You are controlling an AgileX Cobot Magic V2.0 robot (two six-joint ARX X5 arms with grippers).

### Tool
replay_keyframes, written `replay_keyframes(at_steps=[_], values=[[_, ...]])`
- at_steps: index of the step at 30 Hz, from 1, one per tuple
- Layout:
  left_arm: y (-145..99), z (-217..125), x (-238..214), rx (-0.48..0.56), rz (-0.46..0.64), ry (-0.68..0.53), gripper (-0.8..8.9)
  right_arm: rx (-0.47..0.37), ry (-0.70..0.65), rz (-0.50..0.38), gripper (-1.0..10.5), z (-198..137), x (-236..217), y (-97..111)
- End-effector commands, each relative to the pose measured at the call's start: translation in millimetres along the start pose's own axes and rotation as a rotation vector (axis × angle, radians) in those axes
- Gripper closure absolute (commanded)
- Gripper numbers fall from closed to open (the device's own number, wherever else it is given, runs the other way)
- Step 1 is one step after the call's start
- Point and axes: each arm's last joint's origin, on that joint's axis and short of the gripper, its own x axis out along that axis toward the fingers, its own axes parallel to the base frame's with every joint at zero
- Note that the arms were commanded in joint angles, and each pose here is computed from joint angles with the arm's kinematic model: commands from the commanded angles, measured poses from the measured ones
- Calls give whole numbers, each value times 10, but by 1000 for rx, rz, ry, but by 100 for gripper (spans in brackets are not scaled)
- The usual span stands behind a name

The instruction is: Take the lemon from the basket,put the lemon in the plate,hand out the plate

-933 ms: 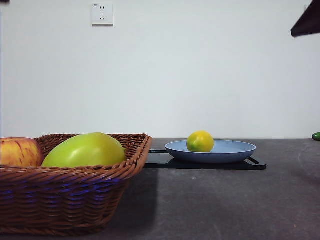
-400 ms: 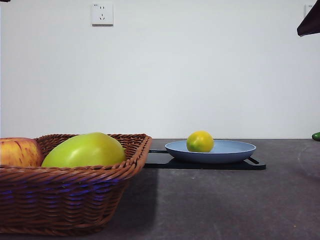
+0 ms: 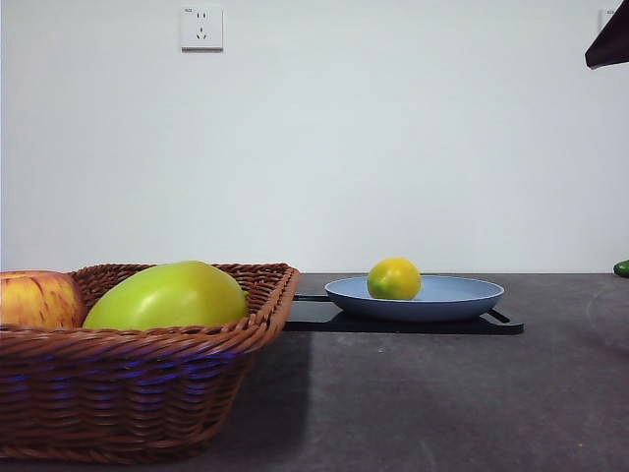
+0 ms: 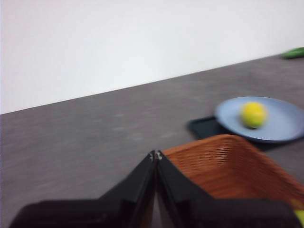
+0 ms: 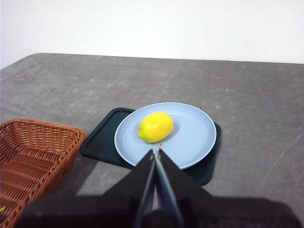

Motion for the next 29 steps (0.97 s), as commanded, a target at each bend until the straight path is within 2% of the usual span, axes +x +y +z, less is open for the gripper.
replay_keyframes(at_steps=[1,6,15,25,29], values=[[53,-92,6,11,97,6,805,10,-17,3,943,38,-7,9],[115,-361,120,-8,188,-20,805,10,-17,3,943,38,-8,9],[128,-928,332,-106,215,4,805,10,-17,3,943,38,-8,9],[114,-1115,355,-119,216,78,805,10,-17,3,943,38,-8,9],[114,-1115,358,-119,213,72,805,10,-17,3,943,38,-8,9]])
